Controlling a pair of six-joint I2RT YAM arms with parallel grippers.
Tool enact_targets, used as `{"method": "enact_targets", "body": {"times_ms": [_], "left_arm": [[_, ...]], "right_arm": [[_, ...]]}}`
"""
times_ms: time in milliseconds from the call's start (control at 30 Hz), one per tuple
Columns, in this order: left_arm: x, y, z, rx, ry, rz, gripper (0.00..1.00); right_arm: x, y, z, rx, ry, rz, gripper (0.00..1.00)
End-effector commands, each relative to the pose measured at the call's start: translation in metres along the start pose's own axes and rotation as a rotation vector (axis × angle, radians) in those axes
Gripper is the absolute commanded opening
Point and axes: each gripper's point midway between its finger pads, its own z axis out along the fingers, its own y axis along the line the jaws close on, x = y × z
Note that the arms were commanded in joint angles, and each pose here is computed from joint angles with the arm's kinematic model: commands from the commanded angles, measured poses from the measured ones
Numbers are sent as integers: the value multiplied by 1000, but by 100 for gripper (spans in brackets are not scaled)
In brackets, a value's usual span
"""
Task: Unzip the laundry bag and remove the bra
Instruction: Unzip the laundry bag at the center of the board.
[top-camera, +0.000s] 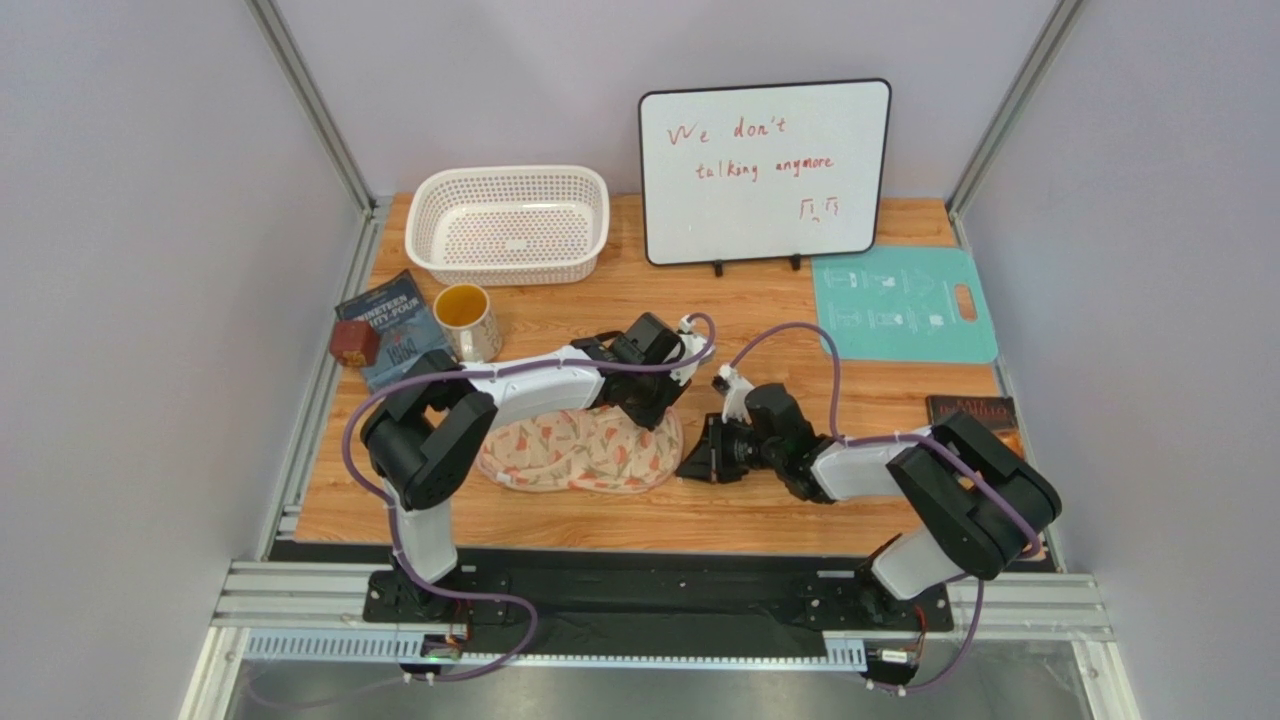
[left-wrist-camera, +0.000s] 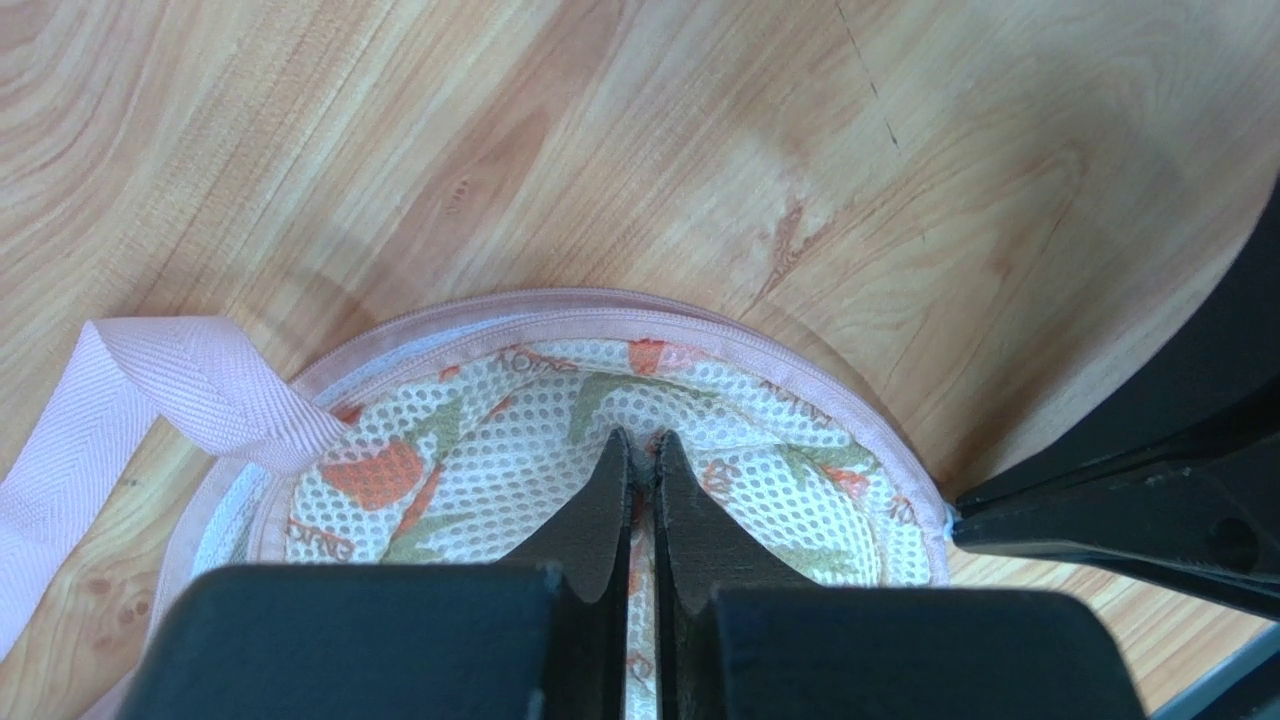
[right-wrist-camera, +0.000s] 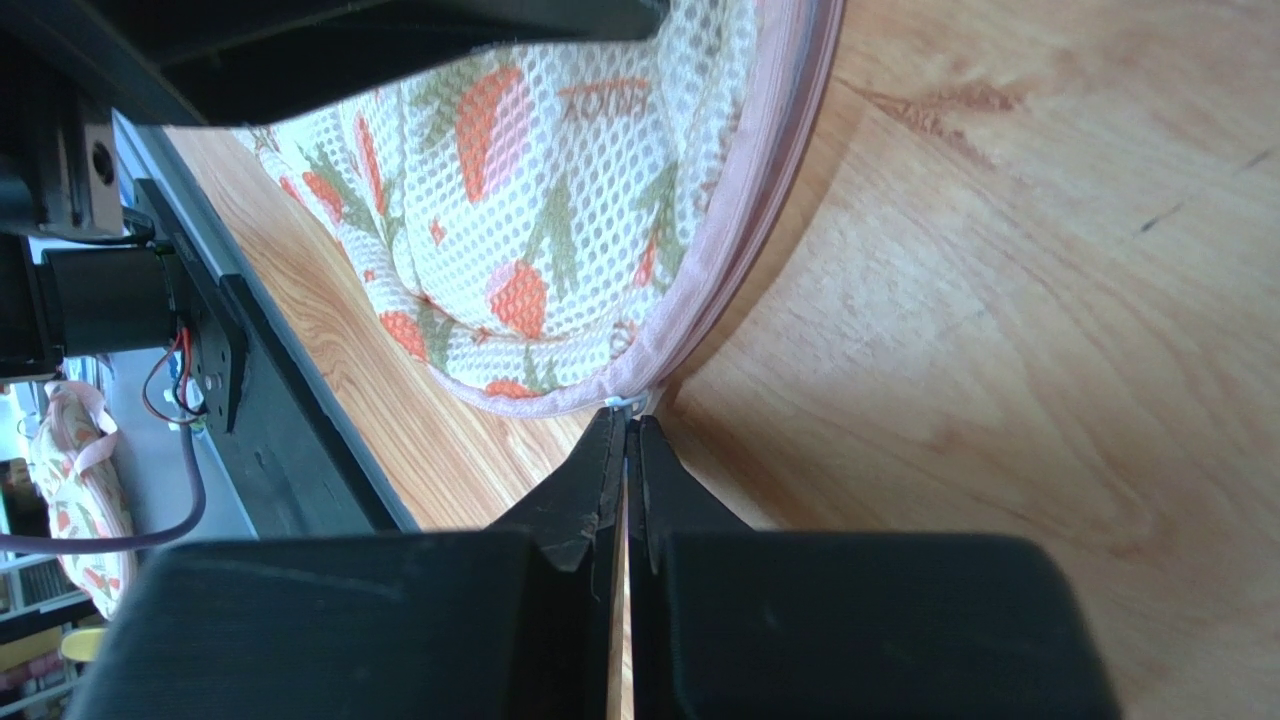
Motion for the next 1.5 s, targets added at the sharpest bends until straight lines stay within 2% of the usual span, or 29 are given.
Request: {"method": "enact_targets", "body": {"times_ms": [0, 1467], "left_arm": [[35, 16, 14, -71, 102, -56, 0], [-29, 28, 19, -177, -81, -434, 0]], "right_arm": [[-1, 9, -5, -37, -20, -14, 0], [-3, 32, -16, 0, -99, 24, 0]]}}
